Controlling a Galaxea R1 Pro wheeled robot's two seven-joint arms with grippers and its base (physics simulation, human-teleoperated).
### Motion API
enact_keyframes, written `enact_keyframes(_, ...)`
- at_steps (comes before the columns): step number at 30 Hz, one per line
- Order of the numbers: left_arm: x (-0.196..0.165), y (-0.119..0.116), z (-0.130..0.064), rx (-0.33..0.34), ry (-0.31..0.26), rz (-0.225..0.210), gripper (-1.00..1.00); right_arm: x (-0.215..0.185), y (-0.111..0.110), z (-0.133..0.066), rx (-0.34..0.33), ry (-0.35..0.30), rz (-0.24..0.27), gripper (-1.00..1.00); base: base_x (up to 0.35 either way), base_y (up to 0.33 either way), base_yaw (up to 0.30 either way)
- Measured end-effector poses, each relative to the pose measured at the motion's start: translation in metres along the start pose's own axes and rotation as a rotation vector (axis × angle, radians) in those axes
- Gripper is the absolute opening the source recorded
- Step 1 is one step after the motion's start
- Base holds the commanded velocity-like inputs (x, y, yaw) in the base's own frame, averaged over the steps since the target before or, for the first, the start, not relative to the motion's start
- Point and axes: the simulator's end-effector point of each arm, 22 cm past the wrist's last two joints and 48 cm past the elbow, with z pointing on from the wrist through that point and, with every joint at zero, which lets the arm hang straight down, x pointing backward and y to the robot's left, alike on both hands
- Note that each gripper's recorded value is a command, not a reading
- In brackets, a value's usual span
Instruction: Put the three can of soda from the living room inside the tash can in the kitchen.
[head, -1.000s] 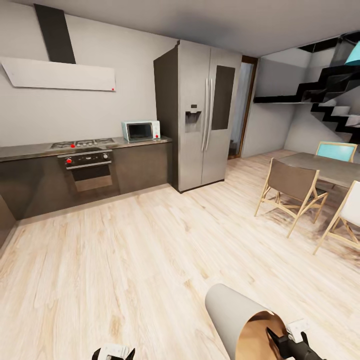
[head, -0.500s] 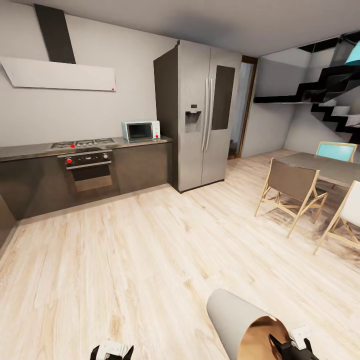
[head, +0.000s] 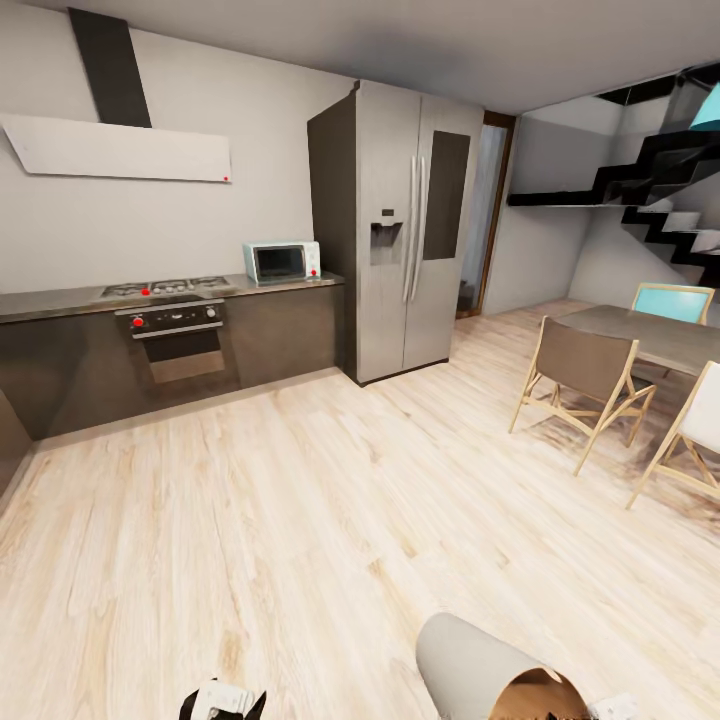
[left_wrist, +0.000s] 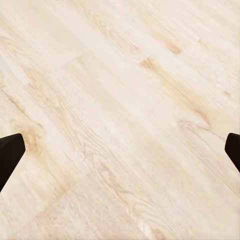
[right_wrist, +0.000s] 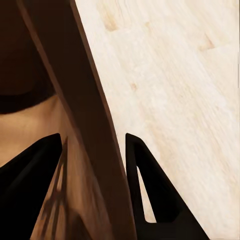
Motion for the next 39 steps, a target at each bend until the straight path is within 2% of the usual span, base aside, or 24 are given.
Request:
enact_keyframes(5,0.000,0.000,0.000,0.000,0.000,0.000,1.00,-0.011,-0.018,-0.002,0.062,-0.045,0.082,-1.00,0.000,0.000,-0.015)
enact_keyframes(10,0.000,0.000,0.000,0.000,0.001,0.001,1.00,-0.015,-0.027,-0.003,0.091,-0.068,0.127,-1.00,0.028,0.000,-0.157)
enact_keyframes(39,-0.001,0.001,0.000,0.001,-0.001,0.003,1.00,-0.017,-0.031,-0.005,0.093,-0.073,0.136,-1.00,0.039,0.000,-0.246)
